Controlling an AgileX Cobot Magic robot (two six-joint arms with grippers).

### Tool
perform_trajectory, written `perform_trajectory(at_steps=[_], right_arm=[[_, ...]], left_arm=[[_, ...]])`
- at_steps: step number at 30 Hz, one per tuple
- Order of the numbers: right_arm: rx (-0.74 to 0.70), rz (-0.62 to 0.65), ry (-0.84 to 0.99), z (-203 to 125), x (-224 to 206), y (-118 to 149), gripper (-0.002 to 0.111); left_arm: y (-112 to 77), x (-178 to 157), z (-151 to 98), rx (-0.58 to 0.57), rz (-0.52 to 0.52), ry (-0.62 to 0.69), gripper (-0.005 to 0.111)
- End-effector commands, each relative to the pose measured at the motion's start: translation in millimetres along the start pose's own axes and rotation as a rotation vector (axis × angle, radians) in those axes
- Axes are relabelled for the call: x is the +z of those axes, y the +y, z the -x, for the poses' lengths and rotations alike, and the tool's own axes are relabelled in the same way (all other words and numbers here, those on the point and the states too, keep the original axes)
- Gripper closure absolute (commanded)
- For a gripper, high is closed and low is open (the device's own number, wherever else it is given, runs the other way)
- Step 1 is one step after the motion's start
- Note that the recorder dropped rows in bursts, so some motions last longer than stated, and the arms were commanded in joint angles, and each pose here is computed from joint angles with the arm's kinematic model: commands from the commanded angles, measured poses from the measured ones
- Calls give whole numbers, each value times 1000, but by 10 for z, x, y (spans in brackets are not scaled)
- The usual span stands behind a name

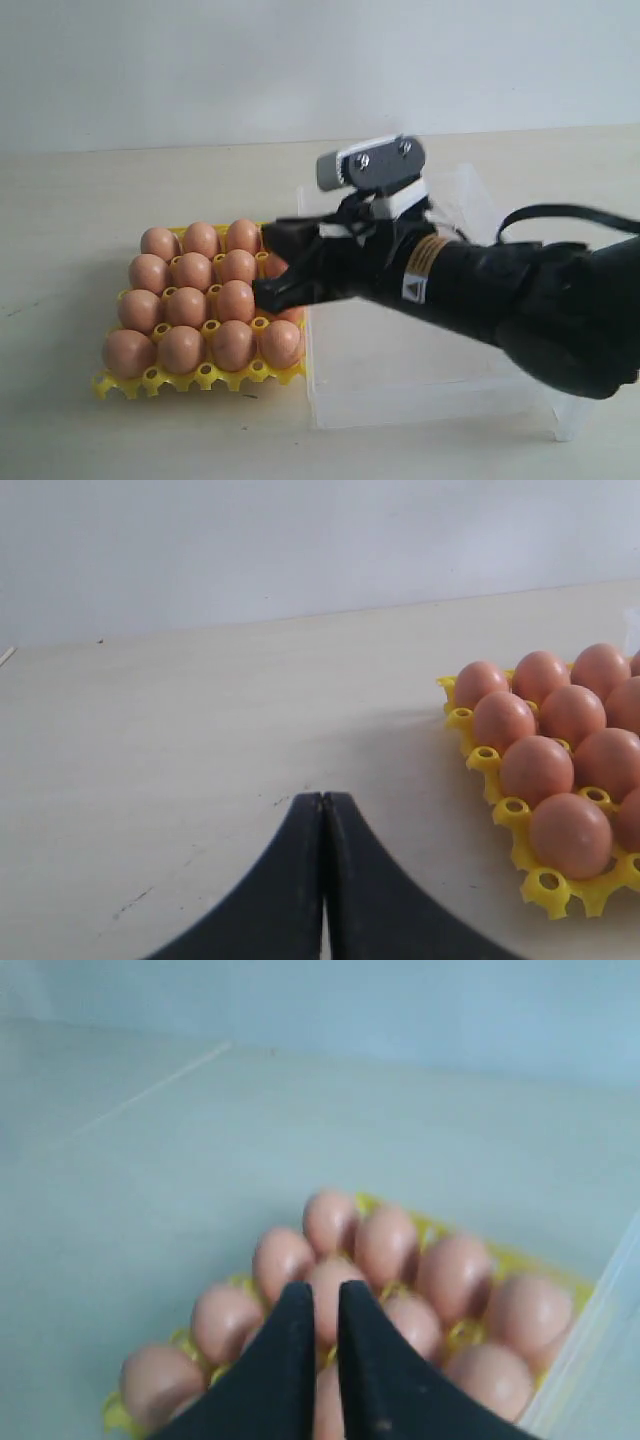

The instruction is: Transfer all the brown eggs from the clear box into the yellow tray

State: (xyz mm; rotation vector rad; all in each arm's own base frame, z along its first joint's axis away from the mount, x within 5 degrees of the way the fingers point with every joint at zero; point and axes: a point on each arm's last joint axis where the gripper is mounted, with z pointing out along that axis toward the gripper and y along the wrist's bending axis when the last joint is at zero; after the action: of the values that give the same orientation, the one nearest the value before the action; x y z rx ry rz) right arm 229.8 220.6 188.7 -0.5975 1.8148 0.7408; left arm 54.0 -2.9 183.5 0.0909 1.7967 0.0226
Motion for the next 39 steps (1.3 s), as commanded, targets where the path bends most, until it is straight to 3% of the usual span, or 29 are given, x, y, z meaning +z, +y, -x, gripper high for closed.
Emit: perform_trajectory(at_steps=[1,5,7,8,15,18,22,23,27,39], right_arm=[[-225,-189,-108,490,-380,-39,108],[-354,-426,-128,678,-612,-192,108],[-249,-508,-158,743,-734,-245,108],[-167,-534,-170,761,-787,-262,108],[-87,-552,-183,791,-852,-269,108],[-234,-521,-234,852,-1042,-252,108],[-494,-588,-208,863,-1544,-498,108],[-594,-592,-153,833,-1715,-512,108],[-709,-628,-56,640,-2129,-439,108],[-718,-779,-119,-283,-2597,-300,108]], left_arm=[[-3,-3,17,-7,-7,-6,107],[-3,-3,17,-7,-7,-6,107],[-3,-3,17,-7,-7,-6,107],[-3,-3,17,-7,-7,-6,107],[-3,-3,17,-7,-7,-6,107],[-3,-3,17,-7,-7,-6,107],[-3,-3,17,-7,-7,-6,107],[-3,-3,17,-7,-7,-6,107],[-3,-3,17,-7,-7,-6,107],[-3,-3,17,-7,-7,-6,107]])
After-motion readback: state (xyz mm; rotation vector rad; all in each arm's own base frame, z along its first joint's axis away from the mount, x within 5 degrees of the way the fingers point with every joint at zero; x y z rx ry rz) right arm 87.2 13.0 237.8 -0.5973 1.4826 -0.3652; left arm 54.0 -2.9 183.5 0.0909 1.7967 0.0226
